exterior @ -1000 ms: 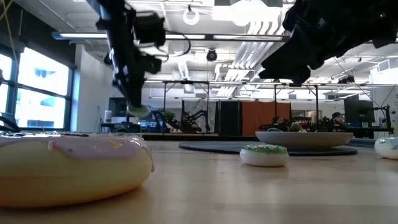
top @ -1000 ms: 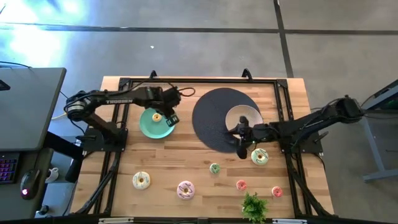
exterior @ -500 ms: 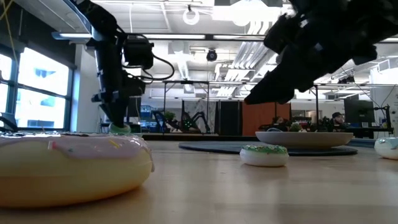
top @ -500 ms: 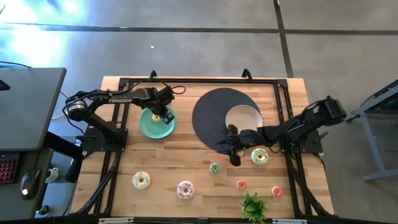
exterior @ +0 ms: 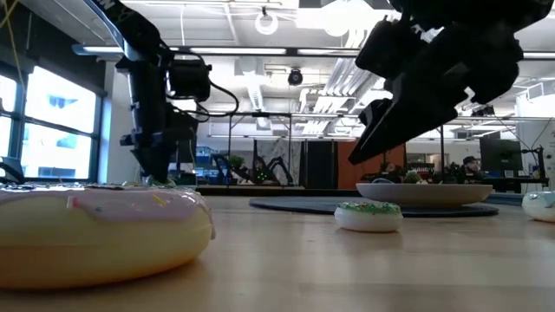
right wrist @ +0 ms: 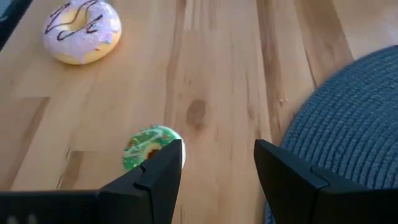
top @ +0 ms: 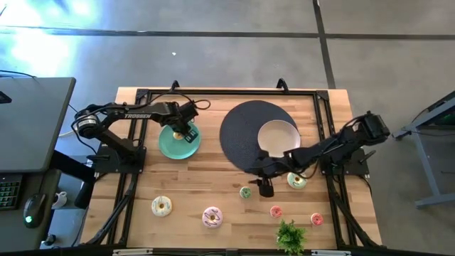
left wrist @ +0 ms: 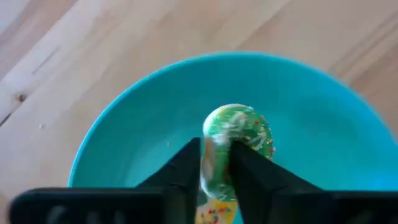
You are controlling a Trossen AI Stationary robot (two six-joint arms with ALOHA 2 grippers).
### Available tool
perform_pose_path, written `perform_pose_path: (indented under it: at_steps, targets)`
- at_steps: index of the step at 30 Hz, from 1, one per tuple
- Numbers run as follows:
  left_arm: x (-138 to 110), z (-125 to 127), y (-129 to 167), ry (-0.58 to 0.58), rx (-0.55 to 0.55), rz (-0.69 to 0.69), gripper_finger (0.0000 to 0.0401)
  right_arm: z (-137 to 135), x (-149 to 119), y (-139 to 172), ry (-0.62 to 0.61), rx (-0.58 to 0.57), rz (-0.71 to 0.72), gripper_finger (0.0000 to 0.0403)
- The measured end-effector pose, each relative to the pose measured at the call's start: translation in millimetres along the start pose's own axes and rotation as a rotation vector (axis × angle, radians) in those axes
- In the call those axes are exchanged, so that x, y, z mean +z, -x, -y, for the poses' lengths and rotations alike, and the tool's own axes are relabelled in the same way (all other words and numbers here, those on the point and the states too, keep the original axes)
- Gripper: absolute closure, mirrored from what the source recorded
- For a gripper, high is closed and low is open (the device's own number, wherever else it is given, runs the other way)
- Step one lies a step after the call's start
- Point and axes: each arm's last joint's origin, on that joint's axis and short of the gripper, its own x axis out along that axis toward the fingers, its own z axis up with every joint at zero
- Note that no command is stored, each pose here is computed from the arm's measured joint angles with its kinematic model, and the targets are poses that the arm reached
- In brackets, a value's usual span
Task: Pick & Place donuts
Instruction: Put the top small green donut onto the blue plate, then put the small green donut onto the blue plate
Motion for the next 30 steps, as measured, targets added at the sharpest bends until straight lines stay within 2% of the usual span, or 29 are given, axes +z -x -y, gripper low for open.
perform_pose_path:
  at_steps: [5, 9, 13, 19, 24, 28, 30]
  targets:
    - [6, 2, 0, 0.03, -0.029, 0.061, 0.0256, 1, -4, 0, -0.029, -0.04, -0.028, 0.0206]
    - [6, 2, 0, 0.031, -0.024, 0.056, 0.0232, 2, -7, 0, -0.036, -0.067, -0.054, 0.0206]
    - [3, 1, 0, 0.031, -0.012, 0.027, 0.0229, 3, -8, 0, -0.051, -0.066, -0.064, 0.0206]
    - [7, 6, 6, 0.061, -0.12, 0.008, 0.0229, 2, -8, 0, -0.053, -0.042, -0.068, 0.0206]
    - [28, 12, 26, 0.043, -0.107, 0.111, 0.0229, -1, -7, 0, -0.077, -0.021, -0.06, 0.0206]
    - [46, 26, 51, -0.006, -0.148, 0.209, 0.0229, -9, -6, 1, -0.081, 0.023, -0.039, 0.0206]
    - [53, 37, 65, -0.039, -0.178, 0.258, 0.0229, -12, -6, 1, -0.076, 0.007, -0.025, 0.0206]
